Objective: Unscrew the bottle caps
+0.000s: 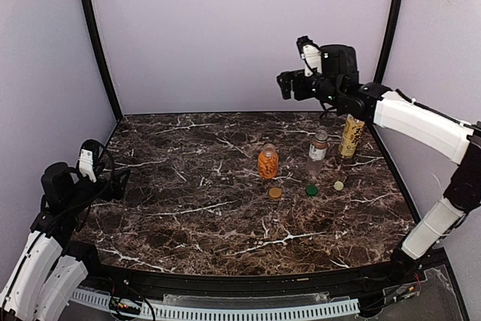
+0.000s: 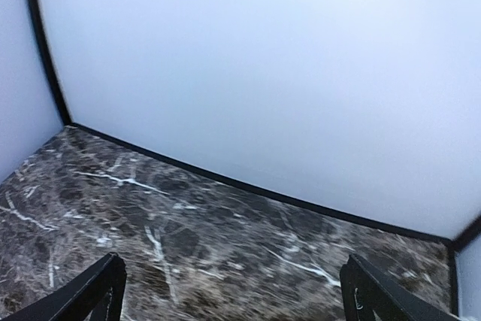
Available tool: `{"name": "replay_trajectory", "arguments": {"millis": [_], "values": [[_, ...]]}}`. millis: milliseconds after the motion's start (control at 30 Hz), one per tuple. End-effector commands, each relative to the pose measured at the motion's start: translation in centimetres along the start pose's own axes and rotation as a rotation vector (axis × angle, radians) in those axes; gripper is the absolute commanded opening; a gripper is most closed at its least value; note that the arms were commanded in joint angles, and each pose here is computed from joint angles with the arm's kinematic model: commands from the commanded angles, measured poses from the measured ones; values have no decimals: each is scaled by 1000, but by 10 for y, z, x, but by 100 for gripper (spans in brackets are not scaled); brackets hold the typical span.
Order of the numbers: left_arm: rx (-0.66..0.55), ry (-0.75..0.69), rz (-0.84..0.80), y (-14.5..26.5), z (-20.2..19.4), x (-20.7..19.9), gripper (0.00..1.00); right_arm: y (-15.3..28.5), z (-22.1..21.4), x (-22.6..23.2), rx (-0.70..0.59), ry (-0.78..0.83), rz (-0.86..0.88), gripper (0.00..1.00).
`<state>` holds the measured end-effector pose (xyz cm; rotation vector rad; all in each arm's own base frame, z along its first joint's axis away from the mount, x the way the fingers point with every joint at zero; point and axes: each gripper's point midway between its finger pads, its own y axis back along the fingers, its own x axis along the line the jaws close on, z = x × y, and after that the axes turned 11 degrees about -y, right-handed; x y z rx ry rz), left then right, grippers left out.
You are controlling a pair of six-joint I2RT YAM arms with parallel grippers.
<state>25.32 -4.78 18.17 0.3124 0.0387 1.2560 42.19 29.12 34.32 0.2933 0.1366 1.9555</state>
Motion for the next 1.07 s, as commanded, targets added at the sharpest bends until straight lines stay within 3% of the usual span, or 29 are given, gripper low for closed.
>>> {"name": "replay_trajectory", "arguments": {"millis": [0, 167, 300, 433, 633, 767, 1033], "values": [[-14, -13, 8, 0, -3, 1, 99, 47, -26, -118, 154, -109, -324, 99], [-20, -9, 44, 2, -2, 9, 99, 125, -54, -205, 145, -256, -519, 99], [-18, -9, 66, 2, -5, 13, 99, 164, -103, -240, 181, -330, -580, 99], [-9, -2, 87, 2, -9, 17, 99, 182, -144, -251, 165, -389, -584, 99], [0, 4, 91, 2, -14, 18, 99, 210, -174, -263, -95, -497, -639, 99], [-20, 3, 64, 3, -11, 13, 99, 225, -206, -269, -180, -531, -668, 98], [-7, 17, 82, 3, -16, 19, 99, 242, -204, -268, -284, -563, -659, 99]]}}
